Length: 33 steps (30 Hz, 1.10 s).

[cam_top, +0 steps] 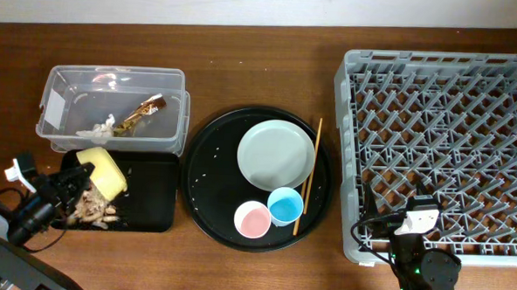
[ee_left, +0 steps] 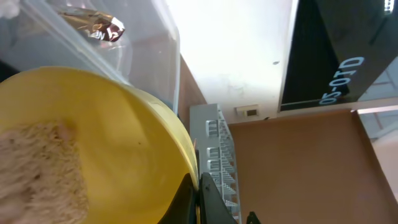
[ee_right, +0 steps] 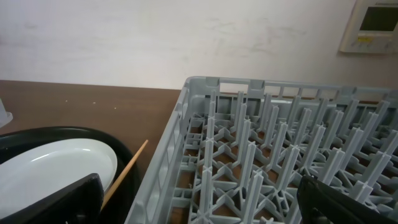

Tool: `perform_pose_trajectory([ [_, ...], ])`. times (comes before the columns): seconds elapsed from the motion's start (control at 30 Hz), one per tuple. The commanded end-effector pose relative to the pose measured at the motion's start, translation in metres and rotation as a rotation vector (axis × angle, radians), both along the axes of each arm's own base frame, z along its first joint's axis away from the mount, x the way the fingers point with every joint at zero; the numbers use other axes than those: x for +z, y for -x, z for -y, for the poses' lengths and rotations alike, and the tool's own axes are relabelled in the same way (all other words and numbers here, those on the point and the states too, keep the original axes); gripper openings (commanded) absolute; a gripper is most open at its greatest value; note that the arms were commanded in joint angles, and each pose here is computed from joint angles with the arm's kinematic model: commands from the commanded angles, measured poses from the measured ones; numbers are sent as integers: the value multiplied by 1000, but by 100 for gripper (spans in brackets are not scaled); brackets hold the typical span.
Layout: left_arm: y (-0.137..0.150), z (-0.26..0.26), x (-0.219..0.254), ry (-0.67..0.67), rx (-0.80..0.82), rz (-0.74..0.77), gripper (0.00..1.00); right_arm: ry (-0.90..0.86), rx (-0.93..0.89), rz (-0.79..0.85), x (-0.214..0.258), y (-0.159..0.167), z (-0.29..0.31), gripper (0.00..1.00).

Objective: Sort waste into correct bins and load items into the dishwasher rack
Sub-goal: 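Tip the yellow bowl over the black tray to dump shells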

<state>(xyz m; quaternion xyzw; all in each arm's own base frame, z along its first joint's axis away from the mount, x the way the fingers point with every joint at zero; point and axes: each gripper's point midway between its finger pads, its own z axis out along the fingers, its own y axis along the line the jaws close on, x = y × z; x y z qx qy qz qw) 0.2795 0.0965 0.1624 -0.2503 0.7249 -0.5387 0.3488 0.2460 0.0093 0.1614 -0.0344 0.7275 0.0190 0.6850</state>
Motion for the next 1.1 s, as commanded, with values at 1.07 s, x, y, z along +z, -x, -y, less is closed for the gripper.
perform_pose_trajectory([
  [1.07, -9, 45, 36, 193, -92, 71, 0, -1, -3, -4, -2, 0, 1, 98],
])
